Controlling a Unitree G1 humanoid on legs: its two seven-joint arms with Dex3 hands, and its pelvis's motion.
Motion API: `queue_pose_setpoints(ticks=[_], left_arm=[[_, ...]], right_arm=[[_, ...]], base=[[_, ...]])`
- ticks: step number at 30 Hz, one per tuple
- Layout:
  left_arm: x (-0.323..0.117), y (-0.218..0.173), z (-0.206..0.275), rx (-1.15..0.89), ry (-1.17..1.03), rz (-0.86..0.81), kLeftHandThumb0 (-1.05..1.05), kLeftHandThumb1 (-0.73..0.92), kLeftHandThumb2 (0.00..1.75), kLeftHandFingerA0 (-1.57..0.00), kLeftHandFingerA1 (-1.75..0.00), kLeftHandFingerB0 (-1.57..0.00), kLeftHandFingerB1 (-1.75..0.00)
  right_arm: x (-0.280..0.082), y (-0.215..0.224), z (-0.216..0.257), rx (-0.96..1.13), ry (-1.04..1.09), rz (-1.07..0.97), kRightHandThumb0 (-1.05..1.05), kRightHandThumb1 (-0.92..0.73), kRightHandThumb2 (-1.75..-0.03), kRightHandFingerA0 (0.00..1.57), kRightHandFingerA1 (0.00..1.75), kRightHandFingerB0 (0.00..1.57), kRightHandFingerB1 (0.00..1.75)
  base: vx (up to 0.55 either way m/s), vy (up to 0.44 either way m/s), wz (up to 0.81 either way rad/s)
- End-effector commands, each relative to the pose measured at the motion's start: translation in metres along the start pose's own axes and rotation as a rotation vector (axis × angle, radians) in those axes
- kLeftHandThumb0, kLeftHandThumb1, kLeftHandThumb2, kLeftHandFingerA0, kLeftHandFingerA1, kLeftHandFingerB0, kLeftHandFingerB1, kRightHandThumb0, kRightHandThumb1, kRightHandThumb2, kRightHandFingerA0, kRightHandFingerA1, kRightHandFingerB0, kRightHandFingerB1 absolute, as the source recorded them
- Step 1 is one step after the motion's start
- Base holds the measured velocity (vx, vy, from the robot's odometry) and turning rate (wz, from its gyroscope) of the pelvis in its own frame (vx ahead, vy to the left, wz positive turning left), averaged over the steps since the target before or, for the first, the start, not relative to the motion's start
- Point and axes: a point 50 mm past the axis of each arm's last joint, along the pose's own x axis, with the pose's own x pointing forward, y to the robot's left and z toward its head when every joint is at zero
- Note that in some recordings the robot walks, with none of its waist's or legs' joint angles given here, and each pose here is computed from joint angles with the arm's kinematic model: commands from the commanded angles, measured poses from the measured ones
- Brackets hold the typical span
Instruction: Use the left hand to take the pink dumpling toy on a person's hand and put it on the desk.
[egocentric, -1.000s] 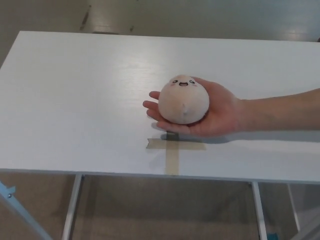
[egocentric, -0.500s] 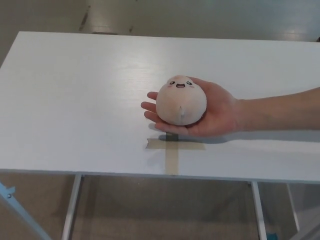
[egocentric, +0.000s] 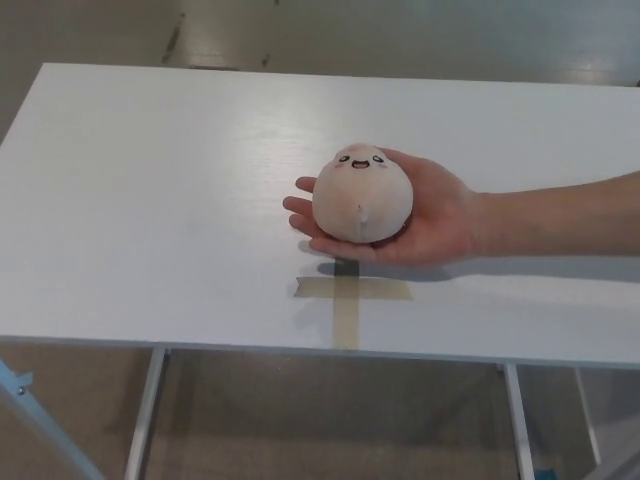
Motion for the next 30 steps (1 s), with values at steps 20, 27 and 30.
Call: queue_pose_setpoints(ticks=[20,27,30], left_arm=[[-0.112,-0.004,0.304,0.277,-1.376,-0.196,-0.6,0.4,0.53,-0.4,-0.4,-0.24,-0.29],[-0.083,-0.029,0.368,0.507,-1.316,-0.16,-0.6,0.37,0.69,-0.37,-0.46,-0.22,-0.37],[-0.061,-0.042,0.389,0.615,-1.285,-0.127,-0.6,0.38,0.69,-0.37,-0.45,-0.22,-0.37]], right_arm=[[-0.001,-0.001,-0.004,-0.004,0.014,0.004,-0.17,-0.64,-0.58,0.65,0.47,0.51,0.42],[0.0,0.0,0.0,0.011,0.004,0.009,-0.17,-0.64,-0.59,0.66,0.47,0.51,0.42],[0.001,0.001,0.002,0.013,-0.004,0.012,-0.17,-0.64,-0.59,0.66,0.47,0.51,0.42]], base=[[0.0,0.0,0.0],[0.0,0.0,0.0],[0.0,0.0,0.0]])
